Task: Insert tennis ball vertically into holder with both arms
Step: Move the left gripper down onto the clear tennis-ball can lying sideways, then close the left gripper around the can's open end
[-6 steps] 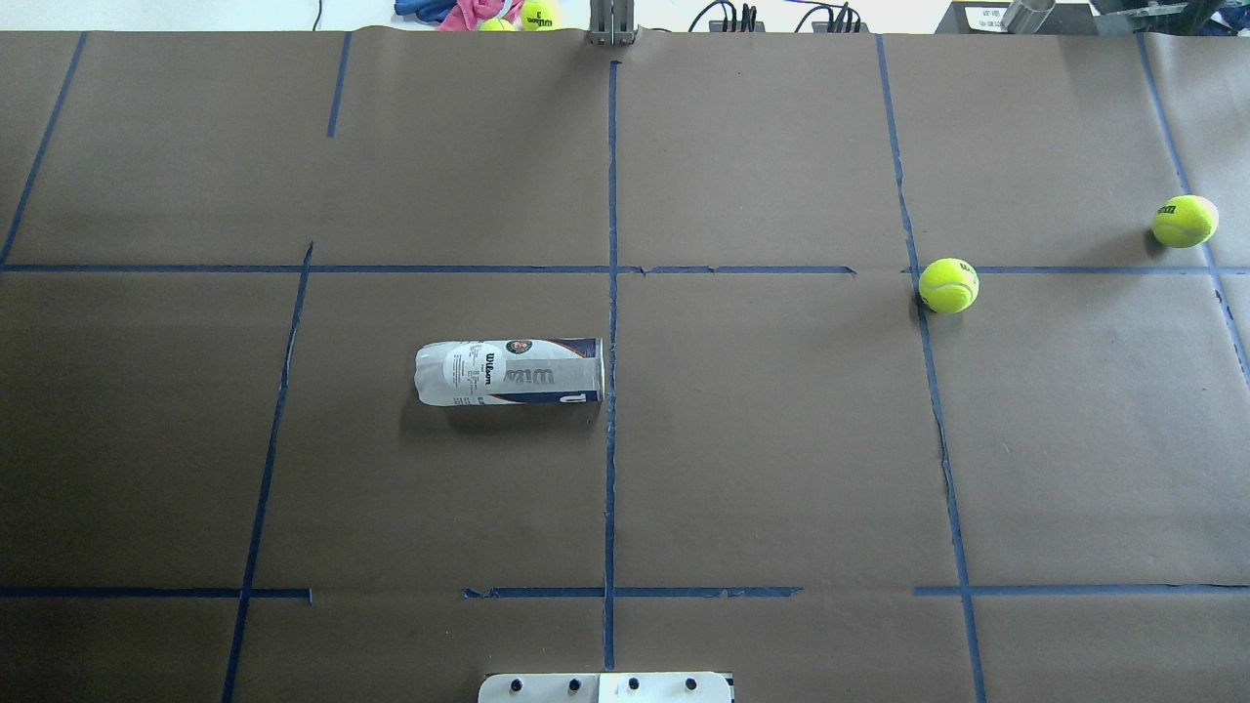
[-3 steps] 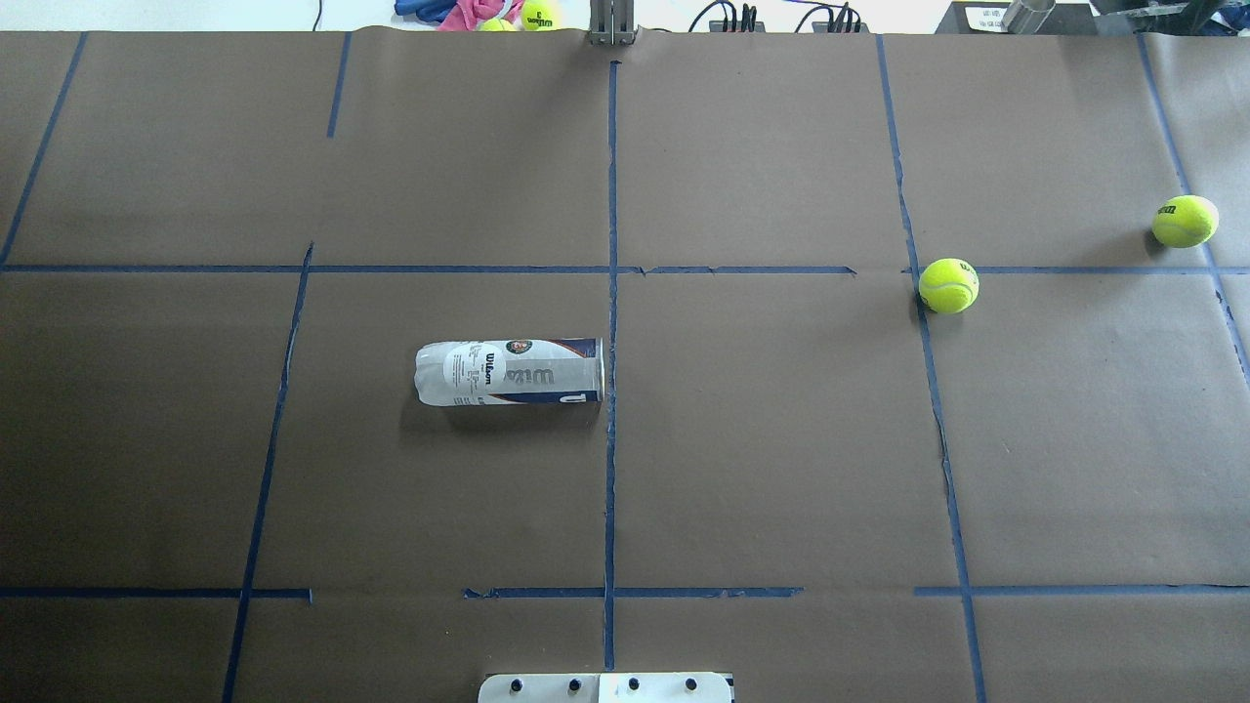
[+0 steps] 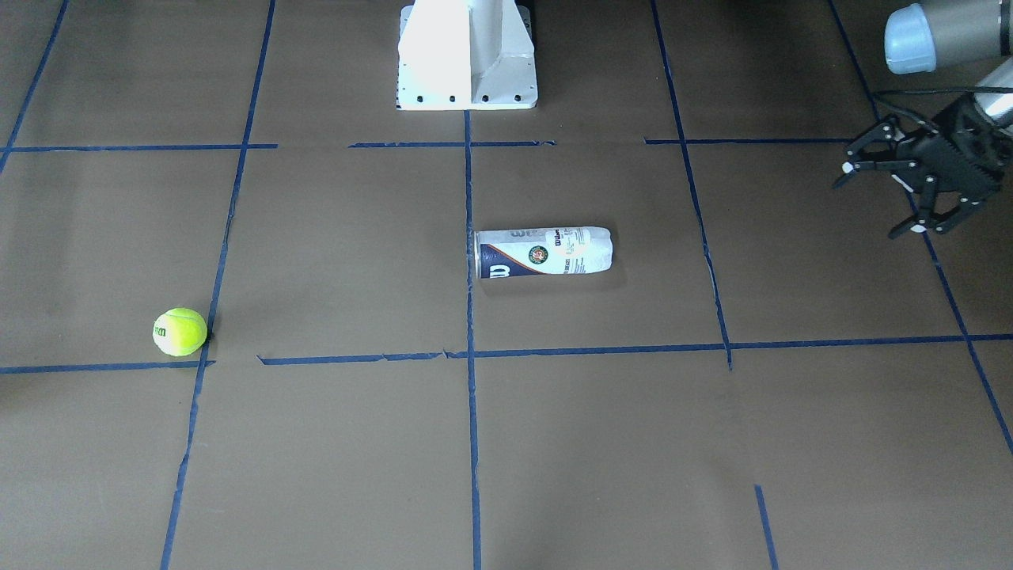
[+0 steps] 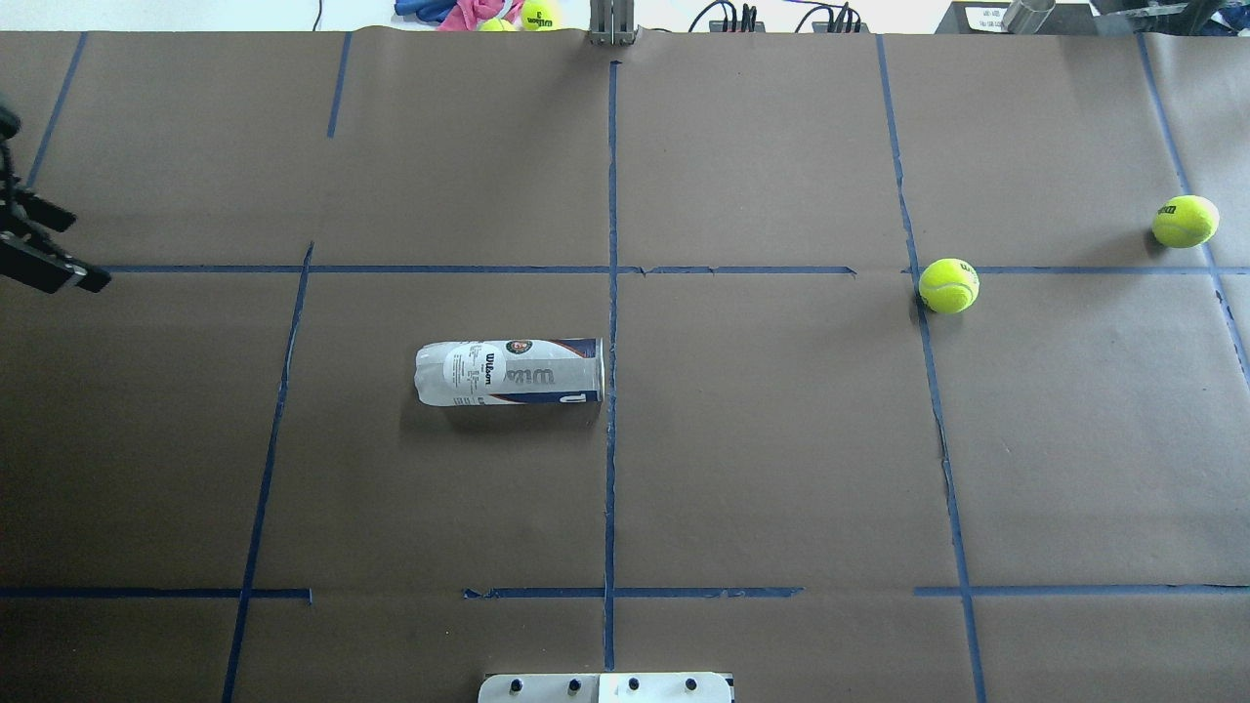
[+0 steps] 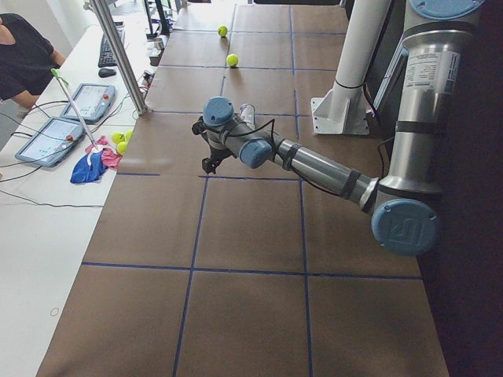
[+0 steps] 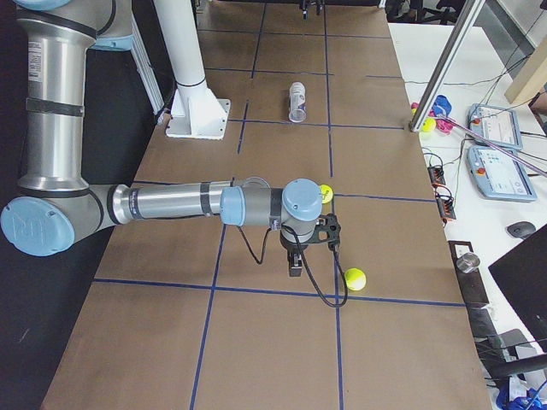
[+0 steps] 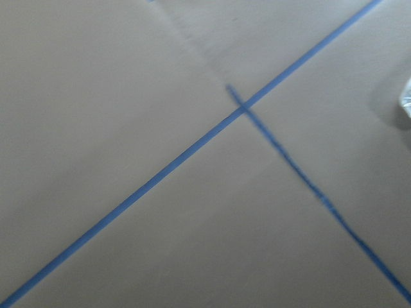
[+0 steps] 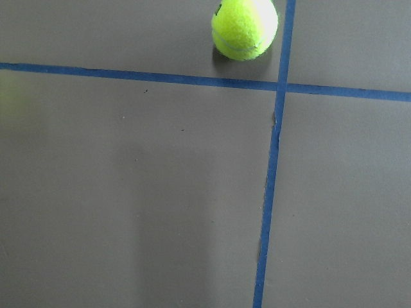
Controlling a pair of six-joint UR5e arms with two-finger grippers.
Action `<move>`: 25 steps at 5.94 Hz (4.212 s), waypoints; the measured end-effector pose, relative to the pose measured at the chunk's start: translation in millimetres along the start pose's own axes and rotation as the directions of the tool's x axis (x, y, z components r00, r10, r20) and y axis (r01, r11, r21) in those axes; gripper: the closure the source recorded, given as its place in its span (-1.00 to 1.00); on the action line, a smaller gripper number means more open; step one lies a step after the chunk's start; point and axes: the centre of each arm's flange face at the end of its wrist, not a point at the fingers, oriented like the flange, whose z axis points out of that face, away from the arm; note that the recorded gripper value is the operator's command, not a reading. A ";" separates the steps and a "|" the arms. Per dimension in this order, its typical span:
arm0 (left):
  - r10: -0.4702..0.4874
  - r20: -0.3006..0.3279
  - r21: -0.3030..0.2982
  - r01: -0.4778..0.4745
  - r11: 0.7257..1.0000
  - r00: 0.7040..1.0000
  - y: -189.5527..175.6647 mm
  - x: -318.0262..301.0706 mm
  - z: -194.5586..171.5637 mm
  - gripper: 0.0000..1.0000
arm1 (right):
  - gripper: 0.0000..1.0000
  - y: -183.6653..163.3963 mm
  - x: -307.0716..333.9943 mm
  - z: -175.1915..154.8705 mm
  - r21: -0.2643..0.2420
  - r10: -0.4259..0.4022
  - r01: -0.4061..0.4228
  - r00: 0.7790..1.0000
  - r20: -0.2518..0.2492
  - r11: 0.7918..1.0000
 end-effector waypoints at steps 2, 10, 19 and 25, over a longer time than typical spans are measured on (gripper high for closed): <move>0.183 0.019 0.017 -0.183 0.983 0.983 -88.9 74.0 42.5 -1.00 | -1.00 -0.7 -1.3 -0.5 0.002 -0.003 0.003 1.000 0.000 1.000; 0.558 0.148 -0.210 -0.525 0.825 0.817 -266.4 329.5 205.7 -1.00 | -1.00 -0.8 0.0 2.5 -0.005 0.000 0.000 1.000 -0.001 1.000; 0.628 0.158 -0.371 -0.544 0.753 0.762 -280.8 362.1 289.8 -1.00 | -1.00 -0.3 2.0 8.7 -0.019 0.003 -0.003 1.000 0.000 1.000; 0.631 0.153 -0.389 -0.541 0.746 0.761 -265.6 350.6 302.7 -0.99 | -1.00 0.7 2.8 9.5 -0.020 0.005 -0.005 1.000 0.000 1.000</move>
